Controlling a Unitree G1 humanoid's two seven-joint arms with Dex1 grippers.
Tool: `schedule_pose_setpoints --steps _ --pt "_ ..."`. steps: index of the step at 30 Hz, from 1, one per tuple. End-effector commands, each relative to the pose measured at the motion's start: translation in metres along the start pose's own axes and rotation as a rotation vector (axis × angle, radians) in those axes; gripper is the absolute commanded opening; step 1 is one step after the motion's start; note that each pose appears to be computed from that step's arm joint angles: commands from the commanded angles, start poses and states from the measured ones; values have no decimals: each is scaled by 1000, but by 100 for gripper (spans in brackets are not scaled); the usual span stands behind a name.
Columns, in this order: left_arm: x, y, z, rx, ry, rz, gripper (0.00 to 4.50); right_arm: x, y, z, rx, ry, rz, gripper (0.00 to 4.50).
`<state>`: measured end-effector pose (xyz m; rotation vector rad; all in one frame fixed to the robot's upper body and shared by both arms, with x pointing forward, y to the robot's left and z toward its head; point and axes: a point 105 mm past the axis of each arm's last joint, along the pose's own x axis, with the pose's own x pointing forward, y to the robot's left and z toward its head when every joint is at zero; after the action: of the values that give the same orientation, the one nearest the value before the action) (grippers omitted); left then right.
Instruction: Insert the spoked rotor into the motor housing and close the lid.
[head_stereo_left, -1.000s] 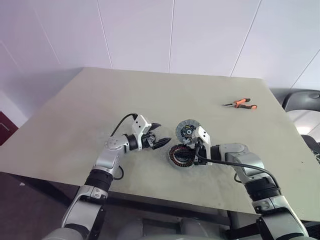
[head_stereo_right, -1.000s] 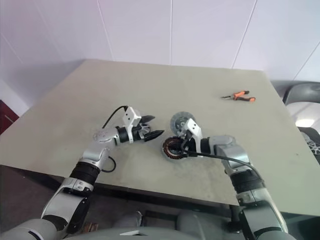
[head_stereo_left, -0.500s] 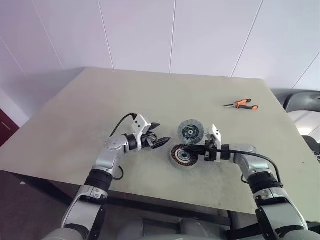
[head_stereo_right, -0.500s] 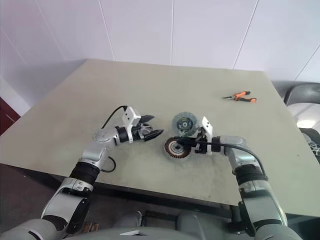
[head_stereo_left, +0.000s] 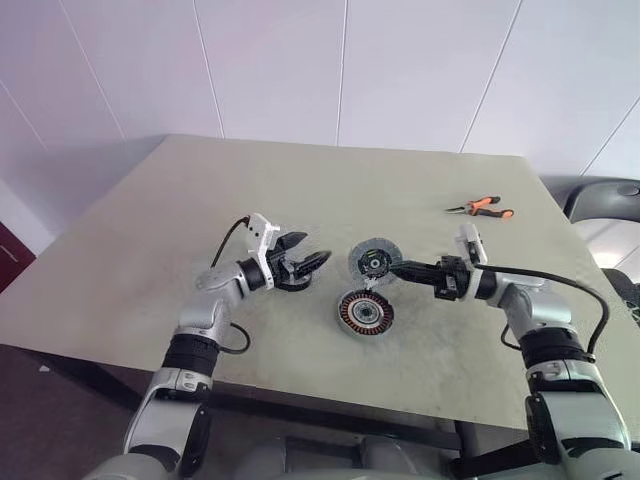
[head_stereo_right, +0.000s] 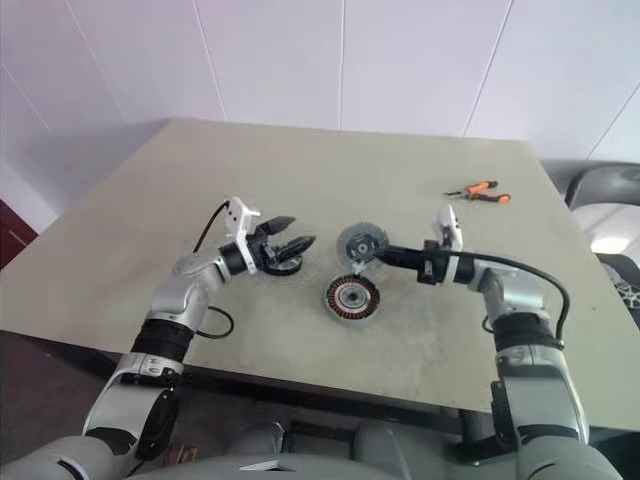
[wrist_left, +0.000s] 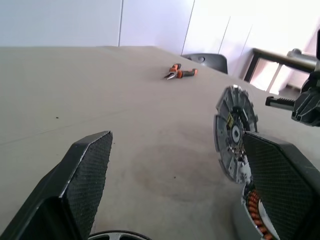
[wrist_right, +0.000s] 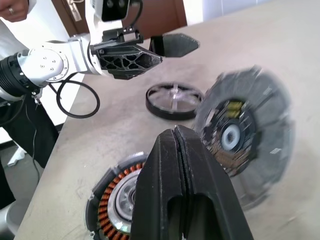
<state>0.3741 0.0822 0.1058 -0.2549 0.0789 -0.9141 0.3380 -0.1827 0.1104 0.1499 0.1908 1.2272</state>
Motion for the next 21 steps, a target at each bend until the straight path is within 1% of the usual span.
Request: schedule_pose_setpoints --steps 1,4,7,9,12,15,18,21 --pt "-2 13 19 -141 -71 38 439 -13 -9 26 -64 -61 -42 3" --pt "-5 20 11 -264 -56 55 439 -20 -14 30 -67 -64 -61 3" --pt "-7 22 9 -380 -81 61 439 -27 -17 30 -64 -50 -65 3" --pt "-6 20 12 -464 -121 32 439 -29 -18 29 -63 -39 -63 3" --pt "-6 14 17 -548 -150 -2 439 -17 -13 36 -80 -37 -31 3" --pt "-6 8 35 -583 -231 -47 439 -14 -11 37 -81 -33 -26 3" --pt "-13 20 59 -619 -313 -3 439 -15 -11 37 -79 -27 -30 3" --pt "-18 30 67 -630 -328 29 439 -16 -12 37 -78 -24 -33 3"
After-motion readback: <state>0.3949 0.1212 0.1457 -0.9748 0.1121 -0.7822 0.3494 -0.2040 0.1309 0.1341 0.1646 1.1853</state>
